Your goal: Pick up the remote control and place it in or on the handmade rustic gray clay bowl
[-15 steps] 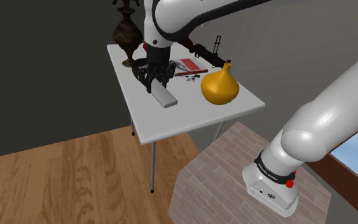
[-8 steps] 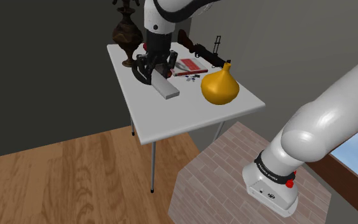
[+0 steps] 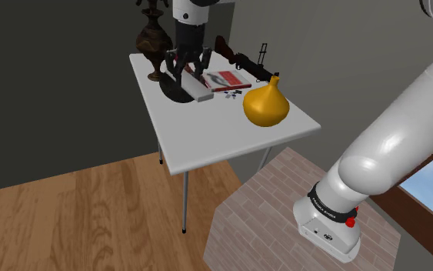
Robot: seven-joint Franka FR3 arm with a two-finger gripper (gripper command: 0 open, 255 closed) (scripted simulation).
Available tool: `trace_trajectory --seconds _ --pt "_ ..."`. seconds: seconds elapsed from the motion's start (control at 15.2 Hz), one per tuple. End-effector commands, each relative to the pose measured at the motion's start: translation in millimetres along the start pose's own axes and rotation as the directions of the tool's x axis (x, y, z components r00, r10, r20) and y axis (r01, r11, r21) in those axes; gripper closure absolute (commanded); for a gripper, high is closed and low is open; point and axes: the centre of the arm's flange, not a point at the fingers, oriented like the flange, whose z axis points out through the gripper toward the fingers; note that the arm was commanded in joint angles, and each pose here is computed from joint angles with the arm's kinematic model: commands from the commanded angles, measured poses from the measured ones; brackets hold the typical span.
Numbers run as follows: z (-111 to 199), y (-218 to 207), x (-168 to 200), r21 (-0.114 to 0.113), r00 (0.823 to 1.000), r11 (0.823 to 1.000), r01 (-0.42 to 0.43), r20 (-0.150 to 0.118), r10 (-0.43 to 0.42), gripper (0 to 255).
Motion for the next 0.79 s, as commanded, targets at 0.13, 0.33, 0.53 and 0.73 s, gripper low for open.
trace_trajectory --seconds 0.13,0.33,0.53,0.73 --pt "-1 21 47 -0.001 1.000 1.000 0.000 0.000 0.000 255" --pt "-3 38 83 -0.001 1.000 1.000 0.000 0.000 0.000 255" --pt "-4 54 119 -0.001 1.000 1.000 0.000 0.000 0.000 255" --pt "-6 70 155 -0.001 1.000 1.000 0.000 0.000 0.000 255"
